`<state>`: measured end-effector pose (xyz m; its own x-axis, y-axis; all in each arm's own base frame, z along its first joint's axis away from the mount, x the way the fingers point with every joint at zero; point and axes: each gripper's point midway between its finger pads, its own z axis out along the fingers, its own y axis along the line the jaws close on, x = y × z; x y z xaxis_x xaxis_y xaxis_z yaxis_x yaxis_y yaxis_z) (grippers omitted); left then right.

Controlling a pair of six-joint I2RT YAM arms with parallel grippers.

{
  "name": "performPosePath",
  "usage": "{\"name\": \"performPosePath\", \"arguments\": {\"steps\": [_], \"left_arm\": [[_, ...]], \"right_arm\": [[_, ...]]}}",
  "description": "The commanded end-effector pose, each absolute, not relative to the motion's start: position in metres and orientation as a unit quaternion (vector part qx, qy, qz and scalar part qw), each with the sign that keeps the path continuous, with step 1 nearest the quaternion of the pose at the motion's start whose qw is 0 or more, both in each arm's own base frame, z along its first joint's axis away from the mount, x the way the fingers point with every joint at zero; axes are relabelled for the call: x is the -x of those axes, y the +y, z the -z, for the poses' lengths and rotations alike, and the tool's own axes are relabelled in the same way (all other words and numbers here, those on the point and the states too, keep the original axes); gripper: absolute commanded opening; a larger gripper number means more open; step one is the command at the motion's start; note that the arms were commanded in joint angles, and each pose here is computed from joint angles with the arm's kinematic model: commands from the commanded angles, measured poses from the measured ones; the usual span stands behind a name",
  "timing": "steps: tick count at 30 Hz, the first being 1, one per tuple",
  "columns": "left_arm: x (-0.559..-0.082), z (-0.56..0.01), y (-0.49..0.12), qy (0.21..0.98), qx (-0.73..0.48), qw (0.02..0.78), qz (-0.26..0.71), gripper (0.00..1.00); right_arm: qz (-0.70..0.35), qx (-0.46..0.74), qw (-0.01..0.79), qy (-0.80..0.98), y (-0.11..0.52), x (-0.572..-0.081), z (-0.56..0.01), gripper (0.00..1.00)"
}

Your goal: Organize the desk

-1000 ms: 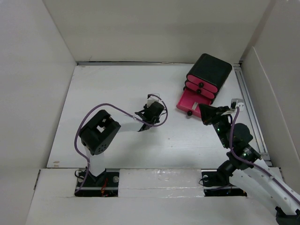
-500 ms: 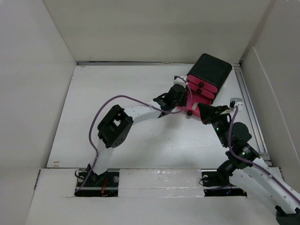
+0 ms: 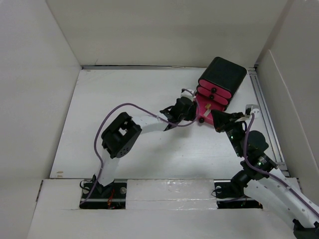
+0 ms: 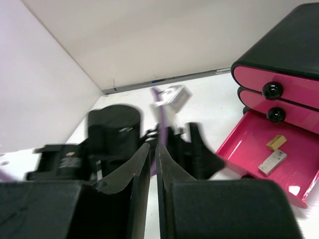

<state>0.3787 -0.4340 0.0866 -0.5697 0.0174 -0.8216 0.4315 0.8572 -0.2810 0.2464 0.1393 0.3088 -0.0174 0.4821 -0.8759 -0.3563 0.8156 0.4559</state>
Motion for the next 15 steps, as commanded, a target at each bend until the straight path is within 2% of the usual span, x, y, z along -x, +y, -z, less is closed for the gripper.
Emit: {"name": "performPosePath", "arguments": {"steps": [1,3,6,11,14,15], "left_arm": [[-0.357,-0.154,-0.427,0.809,-0.118,0.487,0.307,0.42],[-0.338,-0.149,-0.433,0.81,-0.134,0.471,0.322,0.25],[-0.307,-0.115,-0.452,0.824,-0.176,0.435,0.317,0.23],[-0.299,-0.085,-0.472,0.84,-0.187,0.412,0.3,0.28],[-0.31,-0.075,-0.478,0.85,-0.183,0.411,0.276,0.42],[-0.311,-0.074,-0.477,0.849,-0.185,0.412,0.274,0.43]], "right_arm": [[-0.314,-0.054,0.708,0.63,0.14,-0.244,-0.321,0.15],[-0.314,-0.054,0.709,0.629,0.139,-0.244,-0.322,0.15],[-0.316,-0.05,0.708,0.63,0.142,-0.245,-0.321,0.15],[-0.314,-0.05,0.705,0.634,0.143,-0.246,-0.318,0.15],[-0.31,-0.057,0.707,0.633,0.14,-0.247,-0.317,0.16],[-0.312,-0.058,0.708,0.631,0.14,-0.247,-0.319,0.16]]}}
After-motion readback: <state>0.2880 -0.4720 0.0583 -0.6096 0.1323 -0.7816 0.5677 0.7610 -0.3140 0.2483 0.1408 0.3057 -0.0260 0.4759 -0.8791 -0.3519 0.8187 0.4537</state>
